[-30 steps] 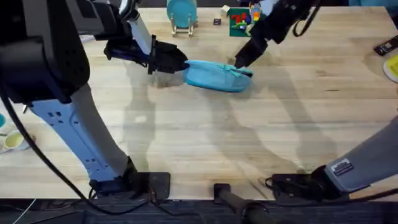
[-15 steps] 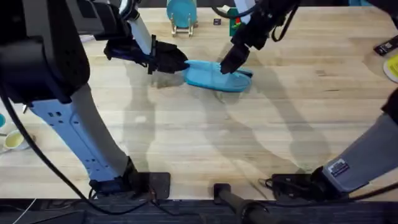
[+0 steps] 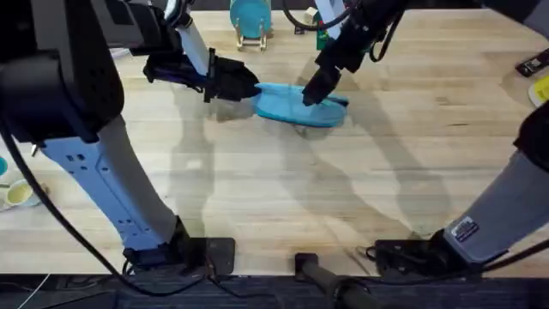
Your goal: Unzip the bag, pick up the pens from the table one at a time and place them inside, then zip the bag closed.
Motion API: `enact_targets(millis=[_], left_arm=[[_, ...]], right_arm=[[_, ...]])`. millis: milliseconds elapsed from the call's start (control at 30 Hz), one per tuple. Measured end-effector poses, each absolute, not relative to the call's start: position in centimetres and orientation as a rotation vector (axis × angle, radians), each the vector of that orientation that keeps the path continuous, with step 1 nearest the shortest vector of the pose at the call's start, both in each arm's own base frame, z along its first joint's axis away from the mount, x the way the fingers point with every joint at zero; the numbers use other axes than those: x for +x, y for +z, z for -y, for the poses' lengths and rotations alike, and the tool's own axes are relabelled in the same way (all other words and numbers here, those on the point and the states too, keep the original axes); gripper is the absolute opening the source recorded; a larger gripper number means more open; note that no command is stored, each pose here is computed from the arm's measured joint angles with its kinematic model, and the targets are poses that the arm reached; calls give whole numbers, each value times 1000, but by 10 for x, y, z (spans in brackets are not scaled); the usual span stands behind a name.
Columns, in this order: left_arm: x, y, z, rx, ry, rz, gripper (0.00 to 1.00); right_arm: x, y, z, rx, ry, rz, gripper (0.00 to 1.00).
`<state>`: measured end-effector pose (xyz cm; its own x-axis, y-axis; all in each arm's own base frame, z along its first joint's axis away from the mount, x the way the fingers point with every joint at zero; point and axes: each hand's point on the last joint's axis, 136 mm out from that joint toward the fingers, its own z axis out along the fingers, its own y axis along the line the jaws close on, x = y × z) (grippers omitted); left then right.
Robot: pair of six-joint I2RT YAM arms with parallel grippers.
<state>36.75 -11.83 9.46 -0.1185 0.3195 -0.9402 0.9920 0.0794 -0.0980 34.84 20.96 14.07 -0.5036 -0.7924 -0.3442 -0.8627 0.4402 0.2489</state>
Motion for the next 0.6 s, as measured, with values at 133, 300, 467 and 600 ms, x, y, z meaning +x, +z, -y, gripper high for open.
enact_targets(millis=[133,300,467,600], left_arm=[[368,95,118,1345,-1069,-1563,41],[368,95,118,1345,-1069,-1563,41],[368,95,118,1345,-1069,-1563,41],[368,95,118,1345,-1069,-1563,41]], right_arm=[[349,134,-210,-1462,598,-2527,996],[350,125,-210,-1466,607,-2547,994],[350,124,-211,-1468,608,-2547,892],[350,124,-212,-1475,608,-2542,666]])
